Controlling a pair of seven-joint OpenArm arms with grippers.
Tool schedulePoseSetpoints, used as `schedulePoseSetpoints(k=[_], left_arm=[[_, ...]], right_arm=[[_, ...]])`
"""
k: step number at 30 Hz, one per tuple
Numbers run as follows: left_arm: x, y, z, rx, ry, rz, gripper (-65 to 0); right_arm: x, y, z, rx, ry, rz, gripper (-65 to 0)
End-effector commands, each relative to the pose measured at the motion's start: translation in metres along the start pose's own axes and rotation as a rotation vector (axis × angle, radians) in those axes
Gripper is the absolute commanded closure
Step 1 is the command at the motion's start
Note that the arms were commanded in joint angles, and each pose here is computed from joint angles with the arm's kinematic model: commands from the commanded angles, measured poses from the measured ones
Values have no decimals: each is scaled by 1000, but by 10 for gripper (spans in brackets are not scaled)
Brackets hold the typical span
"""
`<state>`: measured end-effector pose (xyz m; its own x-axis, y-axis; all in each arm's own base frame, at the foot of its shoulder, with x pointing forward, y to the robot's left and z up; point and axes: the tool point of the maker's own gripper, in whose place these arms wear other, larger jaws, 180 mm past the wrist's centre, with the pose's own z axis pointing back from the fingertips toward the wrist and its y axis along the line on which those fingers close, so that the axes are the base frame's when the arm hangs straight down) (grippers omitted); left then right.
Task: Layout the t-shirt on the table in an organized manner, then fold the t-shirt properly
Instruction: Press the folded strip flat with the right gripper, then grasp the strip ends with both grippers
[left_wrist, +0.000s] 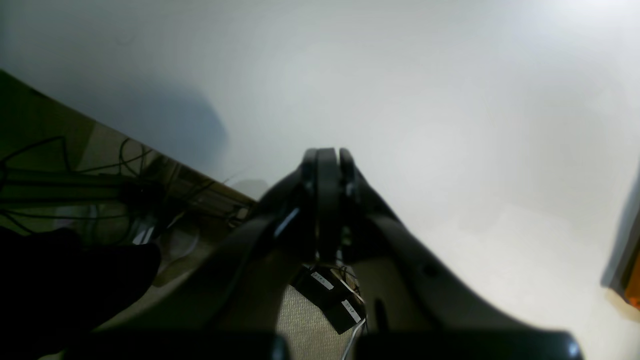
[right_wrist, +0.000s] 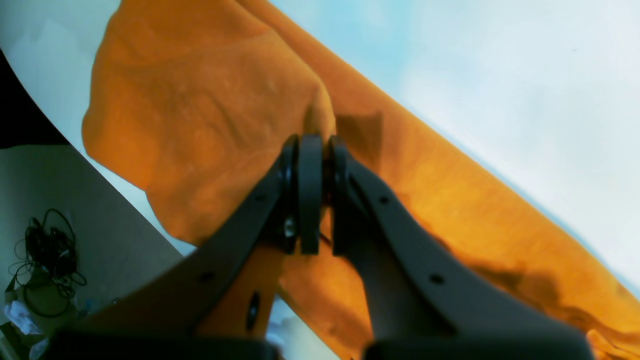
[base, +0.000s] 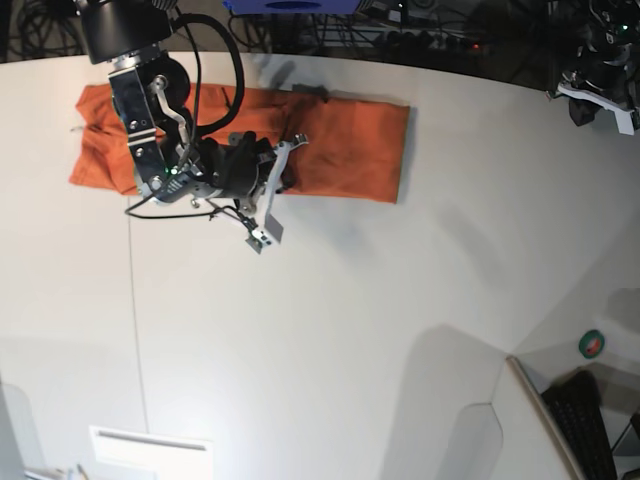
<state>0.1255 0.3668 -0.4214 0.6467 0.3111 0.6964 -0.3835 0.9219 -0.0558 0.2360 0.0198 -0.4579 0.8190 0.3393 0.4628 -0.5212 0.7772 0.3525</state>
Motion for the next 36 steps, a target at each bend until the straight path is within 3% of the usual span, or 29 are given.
schedulePoseSetpoints(k=[1,2,5,7,11,14,18,20,23,25,29,36], left_arm=[[13,3,2,0,-41,-14,0],[13,3,2,-1,-42,-13,0],[15,1,2,-3,-45,-14,0],[15,2,3,-3,-46,-16,0],[7,-24,-1,-71,-12,-69,0],[2,-50,-5,-138,5,-104,0],[0,-90,-17,-236,19,-134,0],[-1,-107,-24,-278,27,-153,0],[2,-128,-34,-331,28,-166,0],[0,-140,-40,-363,40,-176,0],[-2,-160,-49,-419,61,-214,0],[-19,-187,-57,-515,32,-218,0]], right_arm=[[14,1,4,5,-41,5,0],[15,1,4,3,-43,6,0],[20,0,8,-3,-64,14,-225],[25,-4,20,-22,-108,2,-306],[43,-44,80,-159,-334,-101,-249],[32,-83,117,-283,-392,-186,-243],[-15,-141,158,-436,-409,-432,-246],[-37,-162,178,-495,-405,-531,-303],[-70,-183,189,-522,-359,-658,-452],[-92,-196,199,-551,-334,-722,-486],[-119,-213,201,-536,-319,-813,-495],[-151,-212,165,-284,-303,-975,-491]])
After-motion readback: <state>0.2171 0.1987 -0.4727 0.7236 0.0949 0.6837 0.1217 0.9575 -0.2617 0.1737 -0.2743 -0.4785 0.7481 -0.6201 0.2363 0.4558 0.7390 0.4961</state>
